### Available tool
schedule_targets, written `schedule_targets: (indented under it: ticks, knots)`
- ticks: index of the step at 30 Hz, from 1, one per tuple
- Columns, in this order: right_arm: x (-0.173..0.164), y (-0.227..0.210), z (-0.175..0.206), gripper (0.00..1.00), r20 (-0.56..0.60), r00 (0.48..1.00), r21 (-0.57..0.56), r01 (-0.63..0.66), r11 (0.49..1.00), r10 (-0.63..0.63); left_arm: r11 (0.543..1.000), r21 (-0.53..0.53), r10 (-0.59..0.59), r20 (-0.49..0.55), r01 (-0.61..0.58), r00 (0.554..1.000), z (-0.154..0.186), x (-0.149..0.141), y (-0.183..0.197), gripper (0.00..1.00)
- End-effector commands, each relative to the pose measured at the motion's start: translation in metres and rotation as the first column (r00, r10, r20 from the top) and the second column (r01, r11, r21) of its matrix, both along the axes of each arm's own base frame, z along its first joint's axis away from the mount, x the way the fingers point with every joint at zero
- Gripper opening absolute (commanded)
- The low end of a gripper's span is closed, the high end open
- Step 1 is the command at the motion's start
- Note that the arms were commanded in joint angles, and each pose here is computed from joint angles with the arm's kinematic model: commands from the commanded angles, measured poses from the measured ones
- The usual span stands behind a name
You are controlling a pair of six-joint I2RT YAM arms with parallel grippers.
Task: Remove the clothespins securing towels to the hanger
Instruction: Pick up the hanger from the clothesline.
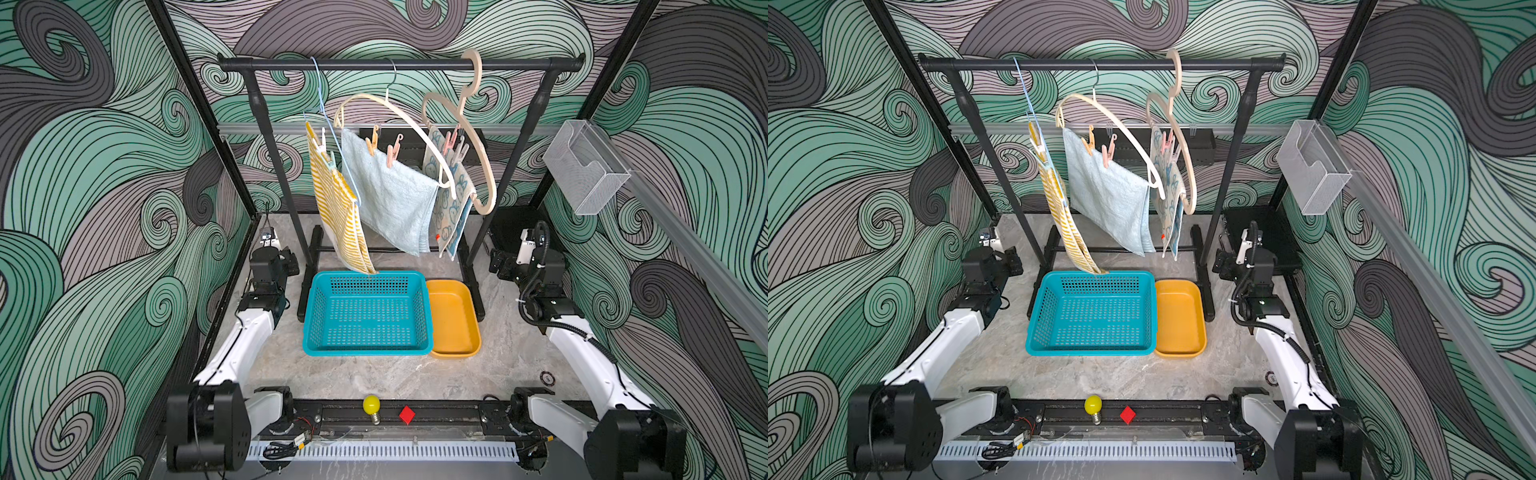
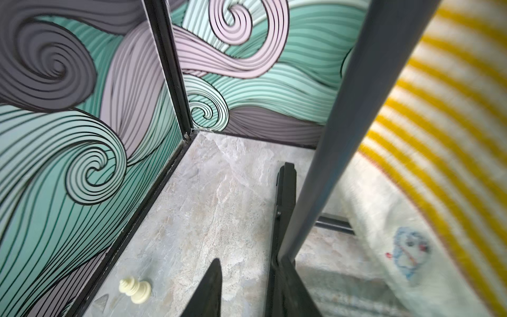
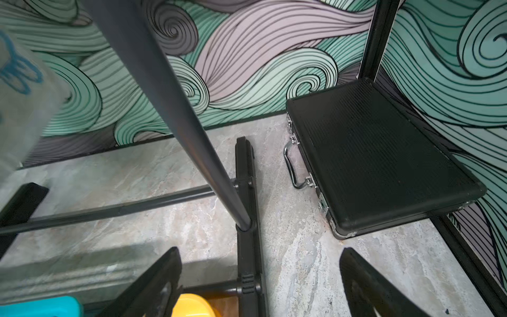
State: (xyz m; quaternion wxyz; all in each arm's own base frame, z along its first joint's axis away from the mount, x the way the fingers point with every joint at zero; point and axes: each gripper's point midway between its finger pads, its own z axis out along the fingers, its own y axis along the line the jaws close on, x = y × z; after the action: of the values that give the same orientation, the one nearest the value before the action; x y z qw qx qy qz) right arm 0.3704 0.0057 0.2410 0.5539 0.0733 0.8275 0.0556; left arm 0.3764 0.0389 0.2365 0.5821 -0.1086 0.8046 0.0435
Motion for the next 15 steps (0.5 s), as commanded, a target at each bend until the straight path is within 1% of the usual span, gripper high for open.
schedule_targets:
  ticks: [1, 3, 6, 9, 11, 15]
  knots:
    - [-0.008, 0.008, 0.035, 0.89, 0.031, 0.999, 0.055, -0.028, 0.998, 0.027, 0.994, -0.113, -0.013, -0.073, 0.005, 0.997, 0.011, -0.022, -0.011, 0.35]
    - [-0.015, 0.012, 0.053, 0.89, 0.047, 0.998, 0.069, -0.051, 0.996, 0.048, 0.982, -0.189, -0.04, -0.072, 0.026, 0.997, 0.025, -0.031, -0.021, 0.36]
    - [-0.029, 0.021, 0.087, 0.88, 0.09, 0.991, 0.091, -0.104, 0.99, 0.095, 0.951, -0.294, -0.118, -0.066, 0.094, 0.991, 0.044, -0.045, -0.04, 0.38]
    - [-0.047, 0.027, 0.123, 0.88, 0.152, 0.98, 0.105, -0.142, 0.984, 0.126, 0.925, -0.352, -0.176, -0.059, 0.145, 0.983, 0.065, -0.065, -0.053, 0.4]
    - [-0.06, 0.034, 0.149, 0.88, 0.203, 0.965, 0.107, -0.19, 0.976, 0.165, 0.911, -0.366, -0.216, -0.035, 0.188, 0.976, 0.08, -0.076, -0.061, 0.44]
    - [-0.088, 0.05, 0.19, 0.87, 0.244, 0.937, 0.114, -0.285, 0.952, 0.251, 0.895, -0.367, -0.274, -0.001, 0.255, 0.962, 0.11, -0.1, -0.071, 0.46]
